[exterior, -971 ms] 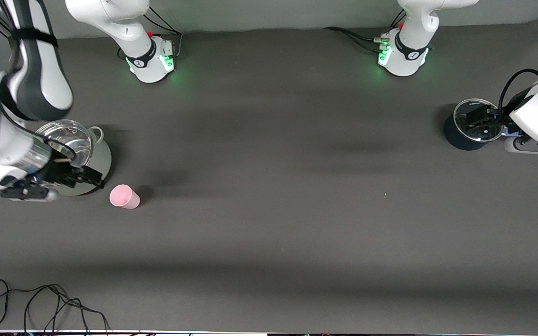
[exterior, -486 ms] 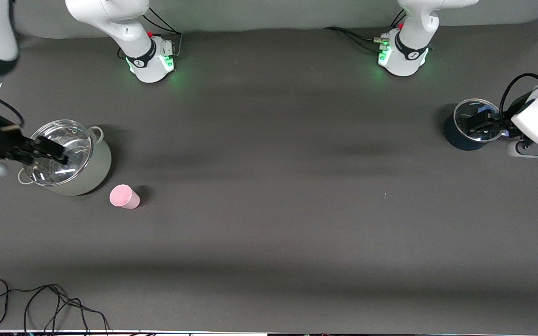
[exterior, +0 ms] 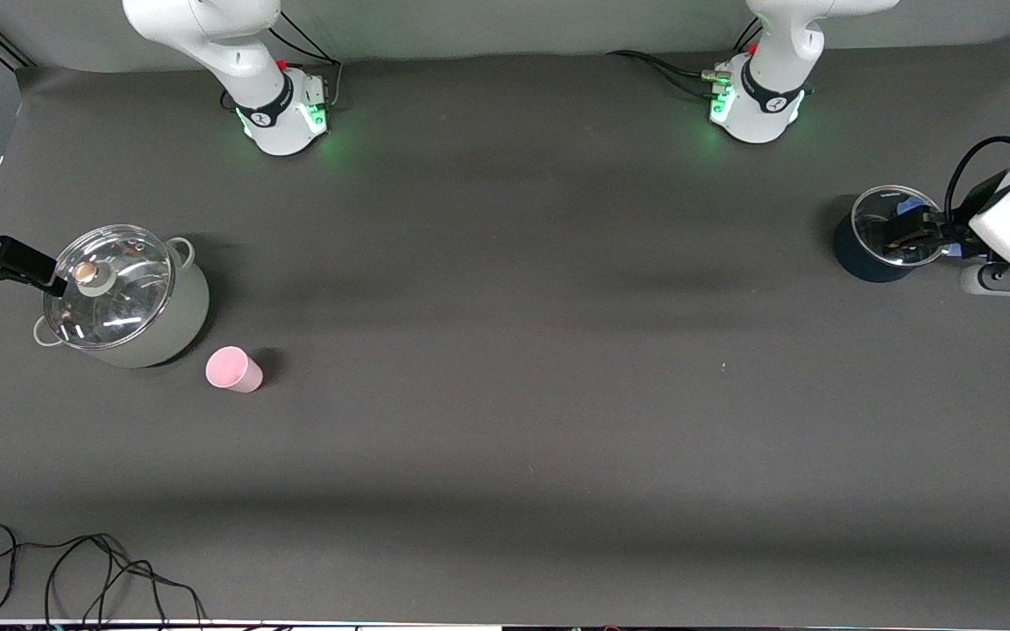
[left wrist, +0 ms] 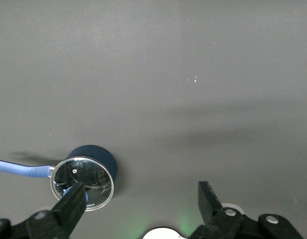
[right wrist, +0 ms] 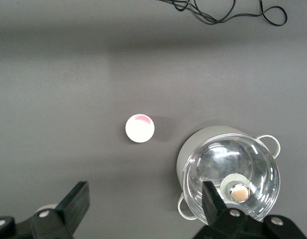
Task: Transfer pink cup from left to right arm
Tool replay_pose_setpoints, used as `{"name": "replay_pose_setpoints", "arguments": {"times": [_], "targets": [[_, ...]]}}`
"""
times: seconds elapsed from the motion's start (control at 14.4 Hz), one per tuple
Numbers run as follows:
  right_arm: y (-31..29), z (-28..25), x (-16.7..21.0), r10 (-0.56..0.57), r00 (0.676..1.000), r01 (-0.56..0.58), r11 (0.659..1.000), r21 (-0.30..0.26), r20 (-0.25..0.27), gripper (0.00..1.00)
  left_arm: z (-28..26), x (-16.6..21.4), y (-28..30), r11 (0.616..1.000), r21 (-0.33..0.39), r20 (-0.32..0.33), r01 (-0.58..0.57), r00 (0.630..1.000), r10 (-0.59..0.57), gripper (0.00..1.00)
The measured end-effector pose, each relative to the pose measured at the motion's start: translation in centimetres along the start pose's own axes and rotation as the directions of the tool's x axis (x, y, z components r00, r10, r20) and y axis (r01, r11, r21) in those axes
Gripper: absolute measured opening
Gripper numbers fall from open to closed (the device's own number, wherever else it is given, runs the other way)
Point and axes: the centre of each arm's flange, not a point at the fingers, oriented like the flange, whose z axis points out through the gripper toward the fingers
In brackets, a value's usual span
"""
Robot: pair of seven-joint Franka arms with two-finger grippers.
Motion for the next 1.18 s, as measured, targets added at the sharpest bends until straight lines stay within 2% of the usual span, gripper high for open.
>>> {"name": "replay_pose_setpoints", "arguments": {"times": [0.35,0.83,1.18], "targets": [[-2.3,1.2,0.5,-0.038,0.999,0.038,0.999,-0.002,0.020,1.00,0.0,0.0,0.0,1.000,0.000,0.001,0.000,1.000,0.000,1.00],[-2.3,1.4,0.5,-0.038,0.999,0.038,0.999,-0.003,0.036,1.00,0.0,0.0,0.0,1.000,-0.007,-0.001,0.014,1.000,-0.014,1.00],[-3.3,1.2,0.2,-0.058,0.998,0.058,0.998,0.004,0.034,1.00,0.0,0.1,-0.1,1.000,-0.020,-0.004,0.021,1.000,-0.021,1.00]]}}
